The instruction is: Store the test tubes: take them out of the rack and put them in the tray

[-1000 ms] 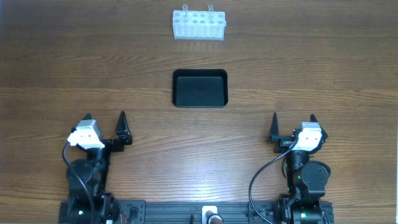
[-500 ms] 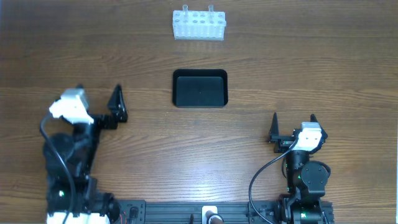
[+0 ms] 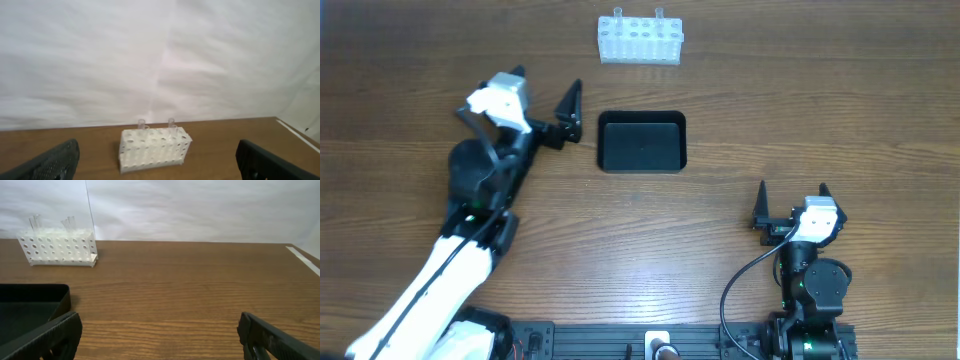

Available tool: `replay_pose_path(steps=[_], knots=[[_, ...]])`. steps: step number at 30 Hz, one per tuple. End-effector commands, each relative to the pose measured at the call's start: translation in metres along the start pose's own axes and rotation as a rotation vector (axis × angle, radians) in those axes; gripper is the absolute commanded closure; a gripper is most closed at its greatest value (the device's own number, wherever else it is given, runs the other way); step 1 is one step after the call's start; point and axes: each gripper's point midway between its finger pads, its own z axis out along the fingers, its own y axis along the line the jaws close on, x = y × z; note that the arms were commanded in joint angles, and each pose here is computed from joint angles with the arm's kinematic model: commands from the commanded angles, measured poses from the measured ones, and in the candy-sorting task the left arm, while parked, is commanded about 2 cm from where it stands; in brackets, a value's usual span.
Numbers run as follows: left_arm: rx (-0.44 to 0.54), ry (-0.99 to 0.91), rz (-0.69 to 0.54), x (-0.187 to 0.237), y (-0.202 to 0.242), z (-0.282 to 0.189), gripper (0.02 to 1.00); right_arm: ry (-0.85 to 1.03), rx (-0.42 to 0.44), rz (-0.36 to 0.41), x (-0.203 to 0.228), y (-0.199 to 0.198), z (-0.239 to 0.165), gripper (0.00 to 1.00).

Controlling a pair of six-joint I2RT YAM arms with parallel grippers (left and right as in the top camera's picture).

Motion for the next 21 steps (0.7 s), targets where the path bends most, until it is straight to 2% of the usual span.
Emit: replay_pose_path(steps=[1,11,21], knots=[[-0.082,0.024,0.014,0.02,0.004,0.028,0.02,0.001,-0.01,-0.002,0.002,0.002,0.0,0.009],[-0.113,0.125,0.021,0.069,0.008,0.101,0.023,0.001,-0.01,-0.002,0.002,0.002,0.0,0.009],[-0.087,0.126,0.021,0.1,0.0,0.14,0.02,0.001,-0.01,-0.001,0.002,0.002,0.0,0.009]])
